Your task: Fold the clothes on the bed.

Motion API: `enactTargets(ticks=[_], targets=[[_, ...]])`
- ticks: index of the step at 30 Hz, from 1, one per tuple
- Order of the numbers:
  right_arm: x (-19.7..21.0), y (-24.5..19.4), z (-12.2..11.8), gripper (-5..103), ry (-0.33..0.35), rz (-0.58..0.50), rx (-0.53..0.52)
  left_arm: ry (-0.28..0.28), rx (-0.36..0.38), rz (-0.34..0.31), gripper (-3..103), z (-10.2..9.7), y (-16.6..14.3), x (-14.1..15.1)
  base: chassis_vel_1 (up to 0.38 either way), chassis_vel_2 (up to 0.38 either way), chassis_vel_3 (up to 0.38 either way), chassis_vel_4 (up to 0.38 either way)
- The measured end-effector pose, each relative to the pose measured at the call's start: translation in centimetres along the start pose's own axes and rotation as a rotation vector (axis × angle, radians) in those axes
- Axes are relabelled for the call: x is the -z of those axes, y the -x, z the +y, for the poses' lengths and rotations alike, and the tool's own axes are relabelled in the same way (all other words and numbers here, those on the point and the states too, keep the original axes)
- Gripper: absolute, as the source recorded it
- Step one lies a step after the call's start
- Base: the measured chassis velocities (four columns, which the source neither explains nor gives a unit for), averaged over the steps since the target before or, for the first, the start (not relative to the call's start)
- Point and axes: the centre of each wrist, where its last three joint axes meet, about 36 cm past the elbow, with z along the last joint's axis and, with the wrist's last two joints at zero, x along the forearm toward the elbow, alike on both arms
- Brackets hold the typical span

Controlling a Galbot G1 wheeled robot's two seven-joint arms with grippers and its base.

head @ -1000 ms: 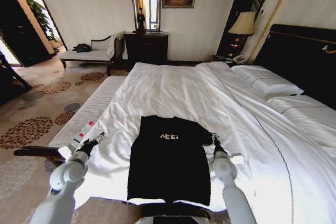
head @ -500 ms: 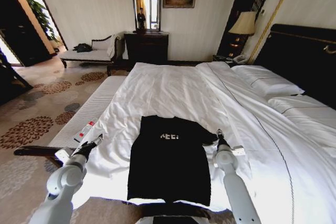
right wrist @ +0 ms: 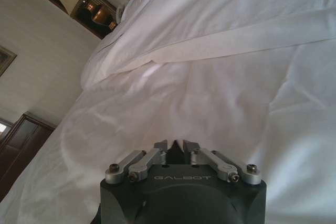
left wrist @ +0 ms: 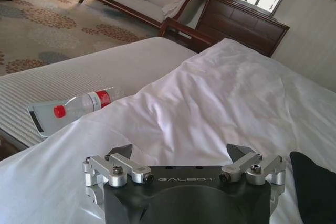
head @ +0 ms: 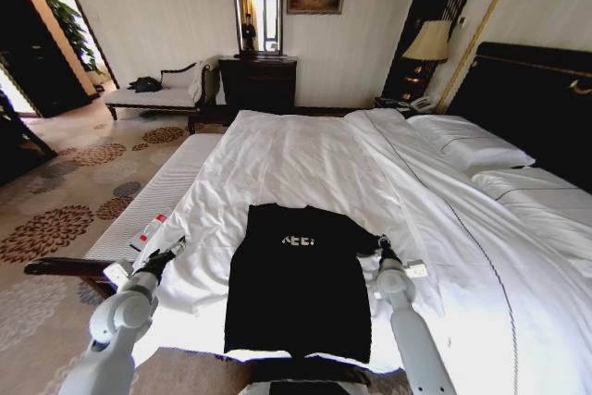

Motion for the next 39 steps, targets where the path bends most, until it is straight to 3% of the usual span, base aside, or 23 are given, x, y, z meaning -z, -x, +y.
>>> enactTargets(ticks=[2, 4, 15, 21, 29, 39], targets=[[-0.2, -0.1, 0.1, 8, 0.000, 0.004, 0.003, 0.002, 0.005, 0.002, 100, 0.1, -0.1, -0.2, 0.000, 0.000, 0.000, 0.000], [-0.2, -0.1, 0.2, 3, 0.000, 0.005, 0.005, 0.002, 0.007, 0.003, 100, 0.1, -0.1, -0.2, 0.000, 0.000, 0.000, 0.000], [-0.1, -0.2, 2.2, 0, -0.020, 0.005, 0.064, 0.001, 0.024, 0.004, 100, 0.1, -0.2, -0.9, 0.000, 0.000, 0.000, 0.000], [-1.8, -0.9, 5.6, 0, -0.090, 0.049, 0.185, 0.001, 0.031, 0.010, 100, 0.0, -0.4, -1.4, 0.000, 0.000, 0.000, 0.000], [-6.8, -1.1, 7.0, 0, -0.231, 0.115, 0.281, -0.003, 0.047, 0.016, 100, 0.2, -0.6, -2.0, 0.000, 0.000, 0.000, 0.000], [-11.9, 0.1, 8.0, 0, -0.302, 0.152, 0.330, 0.006, 0.065, 0.019, 100, 0.9, -0.5, -2.0, 0.000, 0.000, 0.000, 0.000]])
